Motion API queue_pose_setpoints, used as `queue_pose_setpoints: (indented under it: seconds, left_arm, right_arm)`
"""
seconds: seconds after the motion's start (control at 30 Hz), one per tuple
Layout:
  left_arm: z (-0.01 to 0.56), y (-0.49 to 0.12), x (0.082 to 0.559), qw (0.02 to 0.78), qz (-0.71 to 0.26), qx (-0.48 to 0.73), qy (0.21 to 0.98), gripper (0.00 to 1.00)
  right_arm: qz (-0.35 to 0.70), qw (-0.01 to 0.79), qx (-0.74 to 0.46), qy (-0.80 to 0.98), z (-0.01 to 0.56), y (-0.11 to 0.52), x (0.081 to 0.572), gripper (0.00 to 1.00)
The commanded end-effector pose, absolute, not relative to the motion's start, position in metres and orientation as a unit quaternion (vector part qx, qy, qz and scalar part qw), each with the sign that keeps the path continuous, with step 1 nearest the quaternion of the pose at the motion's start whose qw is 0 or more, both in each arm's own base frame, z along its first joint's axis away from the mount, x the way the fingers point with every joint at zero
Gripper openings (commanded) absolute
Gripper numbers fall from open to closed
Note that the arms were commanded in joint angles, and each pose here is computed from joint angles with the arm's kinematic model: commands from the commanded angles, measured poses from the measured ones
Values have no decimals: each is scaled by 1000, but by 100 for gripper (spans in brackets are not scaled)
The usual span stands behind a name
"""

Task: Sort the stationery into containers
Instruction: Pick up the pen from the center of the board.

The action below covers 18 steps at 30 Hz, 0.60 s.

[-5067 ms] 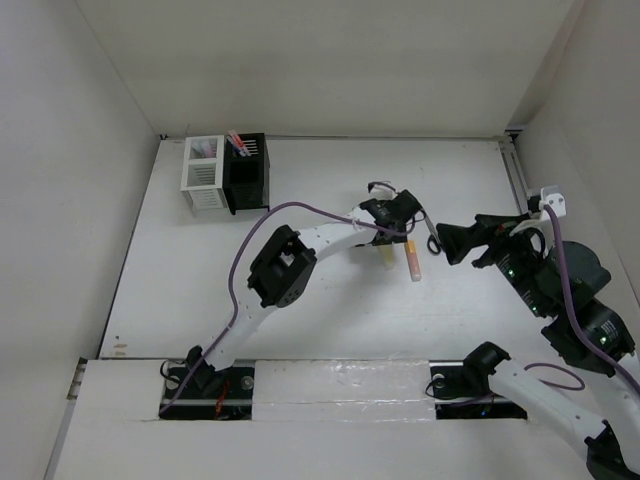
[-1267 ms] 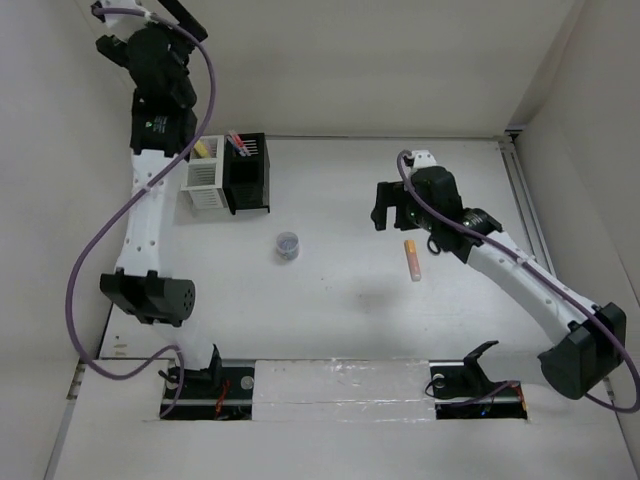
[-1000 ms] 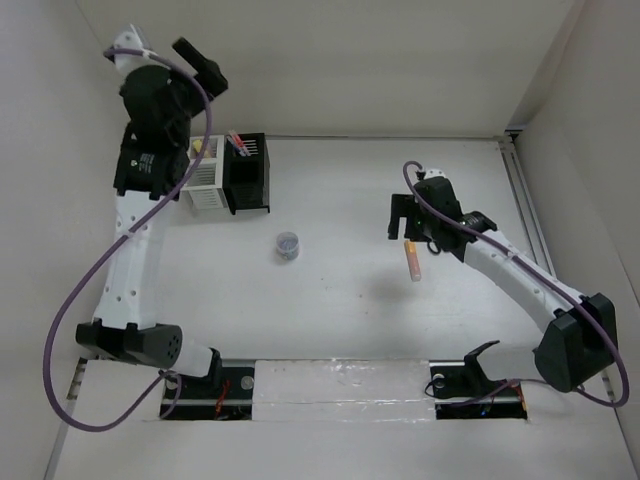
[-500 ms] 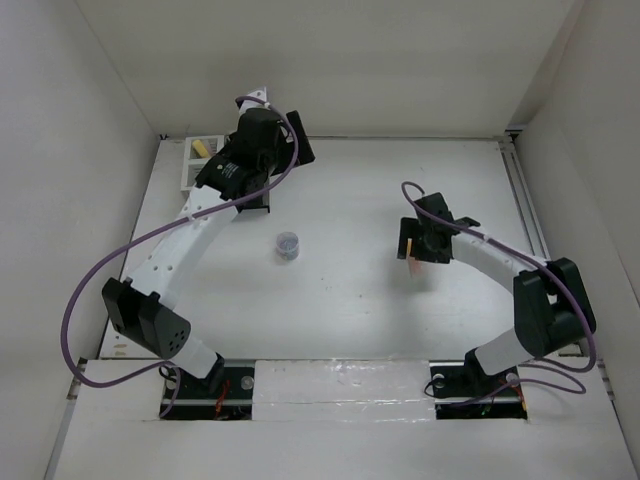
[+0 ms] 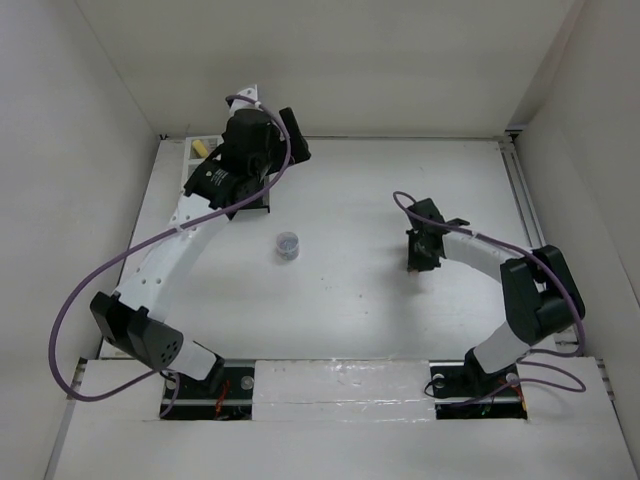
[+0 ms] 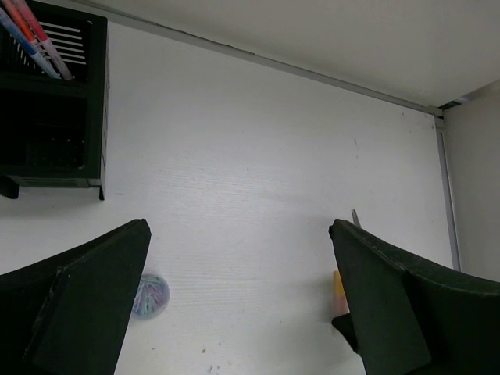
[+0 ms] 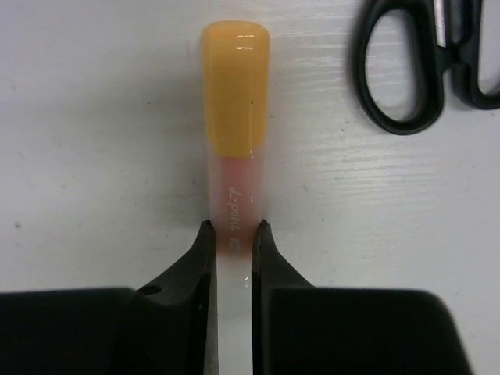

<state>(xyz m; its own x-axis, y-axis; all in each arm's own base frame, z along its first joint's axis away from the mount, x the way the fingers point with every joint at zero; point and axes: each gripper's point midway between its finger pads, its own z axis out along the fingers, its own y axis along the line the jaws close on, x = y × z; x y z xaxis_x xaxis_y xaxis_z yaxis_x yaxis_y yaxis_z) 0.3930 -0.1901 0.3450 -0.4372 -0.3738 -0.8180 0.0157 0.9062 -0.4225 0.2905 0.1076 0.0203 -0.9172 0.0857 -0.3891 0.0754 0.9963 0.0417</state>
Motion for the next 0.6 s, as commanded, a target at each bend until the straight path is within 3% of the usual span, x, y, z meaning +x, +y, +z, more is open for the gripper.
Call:
queue_pose_setpoints:
  seconds: [0.0,0.13,0.3,0.43,0.57]
  left_arm:
    - [361,-184,385,542,-192,-104,811,100]
    - [359,-185,382,539,-197,-99,813,100]
    - [360,-240,355,495,-347,-16,796,100]
    - [363,-272,323,458,-453,49,763,100]
    - [353,-287,308,424,-496,81,754,100]
  right_arm:
    - [8,180,29,983,17,117,282,2]
    - [8,198,16,980,26,125,284,0]
    - [111,358,-17,927,125,174,303,0]
    - [267,455,-71,847,201,222,301,0]
    - [331,482,-88,806,250,246,295,0]
